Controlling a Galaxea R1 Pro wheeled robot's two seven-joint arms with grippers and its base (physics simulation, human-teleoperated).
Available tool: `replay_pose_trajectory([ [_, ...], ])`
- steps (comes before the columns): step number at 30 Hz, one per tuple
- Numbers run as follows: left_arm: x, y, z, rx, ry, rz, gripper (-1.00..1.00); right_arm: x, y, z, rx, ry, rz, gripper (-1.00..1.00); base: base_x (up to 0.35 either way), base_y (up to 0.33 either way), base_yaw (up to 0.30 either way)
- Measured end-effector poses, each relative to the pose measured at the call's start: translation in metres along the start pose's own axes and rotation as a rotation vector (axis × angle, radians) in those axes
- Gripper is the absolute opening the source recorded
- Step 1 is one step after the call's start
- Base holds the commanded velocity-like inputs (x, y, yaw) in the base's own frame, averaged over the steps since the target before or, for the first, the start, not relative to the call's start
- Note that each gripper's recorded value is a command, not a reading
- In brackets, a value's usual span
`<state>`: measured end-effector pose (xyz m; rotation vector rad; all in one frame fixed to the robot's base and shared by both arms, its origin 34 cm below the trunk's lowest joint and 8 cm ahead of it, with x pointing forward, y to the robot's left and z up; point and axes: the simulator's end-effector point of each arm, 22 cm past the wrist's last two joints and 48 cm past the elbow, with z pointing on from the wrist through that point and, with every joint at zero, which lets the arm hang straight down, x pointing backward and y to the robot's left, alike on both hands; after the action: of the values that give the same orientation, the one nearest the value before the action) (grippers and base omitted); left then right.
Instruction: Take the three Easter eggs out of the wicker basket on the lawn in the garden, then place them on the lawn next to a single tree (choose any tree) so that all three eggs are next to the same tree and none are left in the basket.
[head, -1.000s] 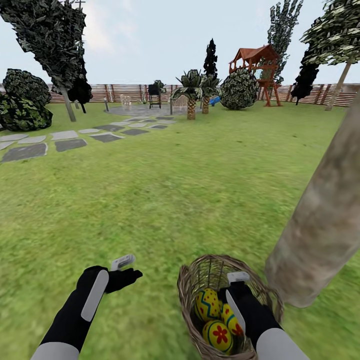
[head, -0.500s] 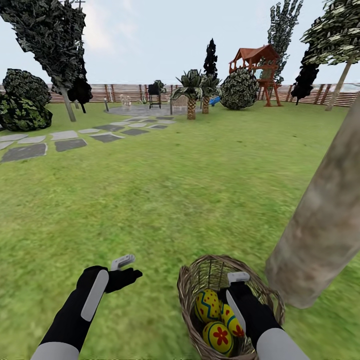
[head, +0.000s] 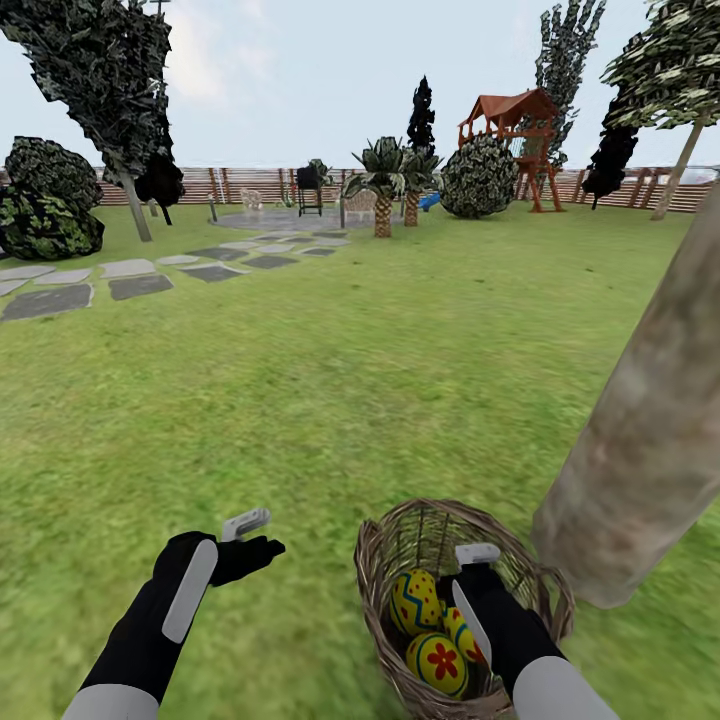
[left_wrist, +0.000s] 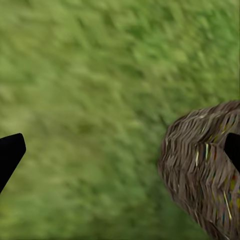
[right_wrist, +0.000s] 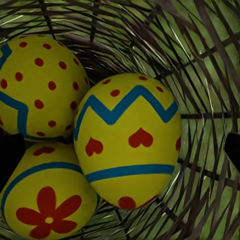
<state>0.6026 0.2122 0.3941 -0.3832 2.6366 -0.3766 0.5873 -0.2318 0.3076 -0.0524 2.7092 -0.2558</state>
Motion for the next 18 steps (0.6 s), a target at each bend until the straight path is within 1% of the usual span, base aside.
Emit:
replay_pose_trajectory([
  [3,0.004,0.002,0.005,0.001,0.001,0.0,1.0,0.005,0.001,0.005,0.001,0.0,-0.001,1.0,0.0,0.0,0.0],
  [18,0.026,0.013,0.03,-0.017,0.059,-0.013,1.0,0.028,0.002,0.029,0.006,0.056,-0.01,1.0,0.0,0.0,0.0],
])
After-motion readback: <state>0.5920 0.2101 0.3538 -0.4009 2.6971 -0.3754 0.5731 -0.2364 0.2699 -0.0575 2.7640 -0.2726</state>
